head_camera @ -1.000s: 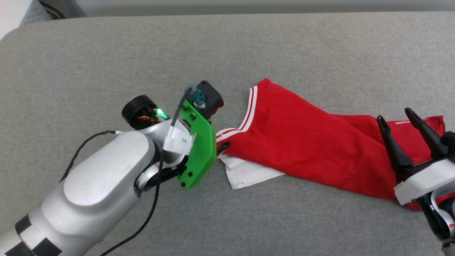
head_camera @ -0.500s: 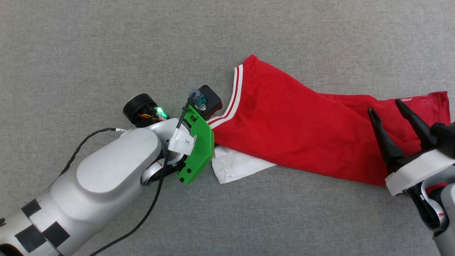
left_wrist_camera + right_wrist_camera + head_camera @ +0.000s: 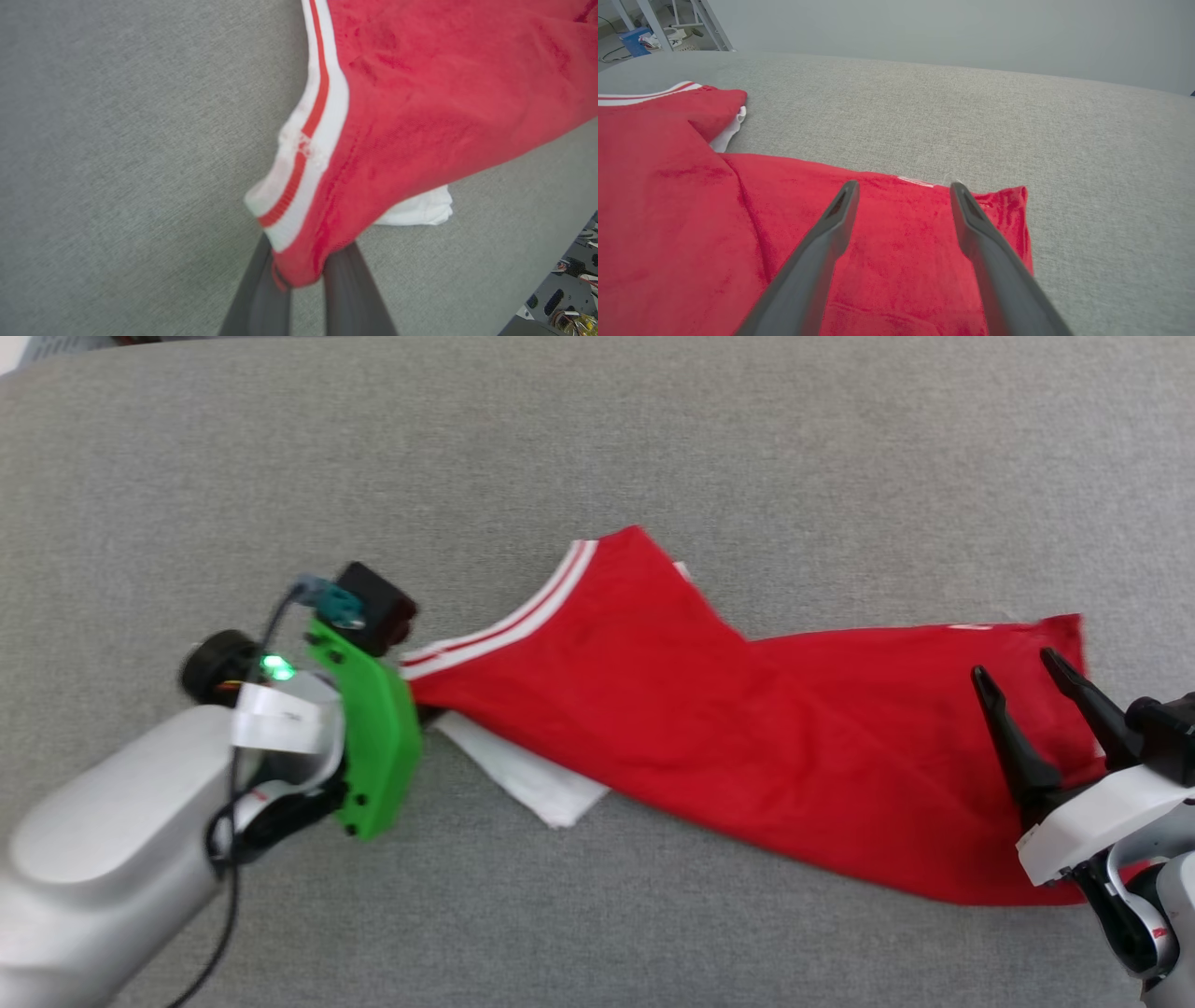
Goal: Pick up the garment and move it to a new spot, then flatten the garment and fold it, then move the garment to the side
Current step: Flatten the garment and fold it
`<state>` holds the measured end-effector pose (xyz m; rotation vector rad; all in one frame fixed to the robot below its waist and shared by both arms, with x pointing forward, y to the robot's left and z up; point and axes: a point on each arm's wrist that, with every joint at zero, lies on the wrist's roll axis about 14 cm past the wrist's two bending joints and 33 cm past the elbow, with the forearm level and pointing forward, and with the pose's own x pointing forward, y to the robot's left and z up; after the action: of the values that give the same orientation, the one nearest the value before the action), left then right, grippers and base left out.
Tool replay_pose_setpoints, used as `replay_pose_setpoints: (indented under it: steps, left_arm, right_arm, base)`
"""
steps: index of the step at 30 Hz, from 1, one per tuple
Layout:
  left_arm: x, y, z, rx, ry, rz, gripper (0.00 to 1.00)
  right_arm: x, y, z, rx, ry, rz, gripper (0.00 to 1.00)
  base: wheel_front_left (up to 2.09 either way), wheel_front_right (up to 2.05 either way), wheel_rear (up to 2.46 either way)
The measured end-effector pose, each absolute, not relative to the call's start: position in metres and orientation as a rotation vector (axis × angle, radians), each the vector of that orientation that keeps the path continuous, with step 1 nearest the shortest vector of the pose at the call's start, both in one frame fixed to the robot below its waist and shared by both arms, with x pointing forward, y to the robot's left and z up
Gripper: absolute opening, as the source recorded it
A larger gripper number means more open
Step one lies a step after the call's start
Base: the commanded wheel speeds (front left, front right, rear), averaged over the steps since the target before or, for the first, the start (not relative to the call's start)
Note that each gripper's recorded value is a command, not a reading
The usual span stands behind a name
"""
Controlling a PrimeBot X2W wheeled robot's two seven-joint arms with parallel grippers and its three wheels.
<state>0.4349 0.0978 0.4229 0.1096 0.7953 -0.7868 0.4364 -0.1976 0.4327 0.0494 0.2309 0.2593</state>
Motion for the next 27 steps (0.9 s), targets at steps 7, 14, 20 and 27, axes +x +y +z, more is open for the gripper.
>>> replay_pose_setpoints:
  steps: [7,14,20,27]
  left_arm:
    - [0.425,0.173,0.402,0.139,0.903,-0.553,0.0]
    - [0.413,0.183,0.374,0.06,0.926,-0.461,1.0]
    - [0.421,0.182,0.401,0.067,0.808,-0.459,1.0]
    - [0.444,0.182,0.498,0.099,0.54,-0.46,1.0]
  right_arm:
    - [0.437,-0.189,0.431,0.061,0.237,0.281,1.0]
    - [0.434,-0.193,0.43,0.06,0.245,0.272,1.0]
    - [0.433,-0.196,0.441,0.059,0.217,0.262,1.0]
    - [0.431,-0.186,0.453,0.076,0.184,0.279,1.0]
  base:
    - [0.0,0.0,0.0]
    - [0.0,0.0,0.0]
    - [0.0,0.0,0.0]
    - [0.0,0.0,0.0]
